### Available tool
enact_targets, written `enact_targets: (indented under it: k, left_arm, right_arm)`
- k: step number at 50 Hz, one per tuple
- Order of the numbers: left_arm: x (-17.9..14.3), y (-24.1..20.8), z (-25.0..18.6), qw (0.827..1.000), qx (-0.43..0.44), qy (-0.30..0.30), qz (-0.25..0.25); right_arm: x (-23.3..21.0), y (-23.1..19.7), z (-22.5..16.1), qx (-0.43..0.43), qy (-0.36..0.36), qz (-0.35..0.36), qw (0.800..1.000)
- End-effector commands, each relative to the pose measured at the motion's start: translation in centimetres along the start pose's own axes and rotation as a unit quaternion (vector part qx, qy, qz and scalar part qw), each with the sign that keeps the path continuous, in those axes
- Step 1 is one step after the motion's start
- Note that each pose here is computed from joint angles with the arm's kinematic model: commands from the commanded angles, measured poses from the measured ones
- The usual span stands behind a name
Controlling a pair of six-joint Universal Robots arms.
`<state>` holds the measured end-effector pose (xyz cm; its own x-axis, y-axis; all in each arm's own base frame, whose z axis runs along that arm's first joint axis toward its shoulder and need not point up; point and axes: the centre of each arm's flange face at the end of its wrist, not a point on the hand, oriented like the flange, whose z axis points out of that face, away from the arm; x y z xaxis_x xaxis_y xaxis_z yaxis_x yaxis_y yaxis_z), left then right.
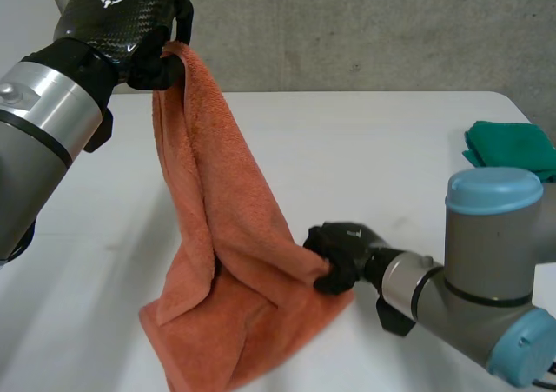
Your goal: Fold the laundry.
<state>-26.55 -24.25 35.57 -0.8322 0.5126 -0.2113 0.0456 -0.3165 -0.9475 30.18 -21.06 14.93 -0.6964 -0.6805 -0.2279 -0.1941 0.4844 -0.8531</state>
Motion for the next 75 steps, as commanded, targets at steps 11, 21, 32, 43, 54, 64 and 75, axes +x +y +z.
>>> enact_targets:
  k: [11, 21, 32, 43, 54, 64, 75]
  left_arm:
    - [-1.4, 1.9, -1.0, 0.999, -0.035, -0.020, 0.001]
    - [-0.7, 4.7, -1.4, 0.997, -0.075, -0.011, -0.009]
    - [-0.9, 5.7, -0.8, 0.996, -0.086, -0.013, -0.010]
    - [-0.8, 6.2, -0.9, 0.996, -0.093, -0.012, -0.011]
    - [-0.7, 6.7, -1.0, 0.995, -0.102, -0.011, -0.013]
    - [-0.5, 7.1, -1.0, 0.994, -0.108, -0.009, -0.014]
    - [-0.5, 7.5, -1.0, 0.994, -0.112, -0.008, -0.016]
  right_arm:
    - [7.7, -15.6, 0.9, 0.123, 0.174, -0.306, 0.928]
    - [2.8, -11.6, 9.2, 0.123, 0.048, -0.358, 0.924]
    - [3.0, -12.5, 6.0, 0.106, 0.147, -0.287, 0.941]
    - [6.6, -8.3, -1.3, 0.023, 0.186, -0.189, 0.964]
    - [7.0, -0.3, -1.9, 0.004, 0.171, -0.173, 0.970]
    - [7.2, 1.1, -0.9, 0.033, 0.174, -0.189, 0.966]
    - [8.2, 2.0, 1.0, 0.035, 0.179, -0.211, 0.960]
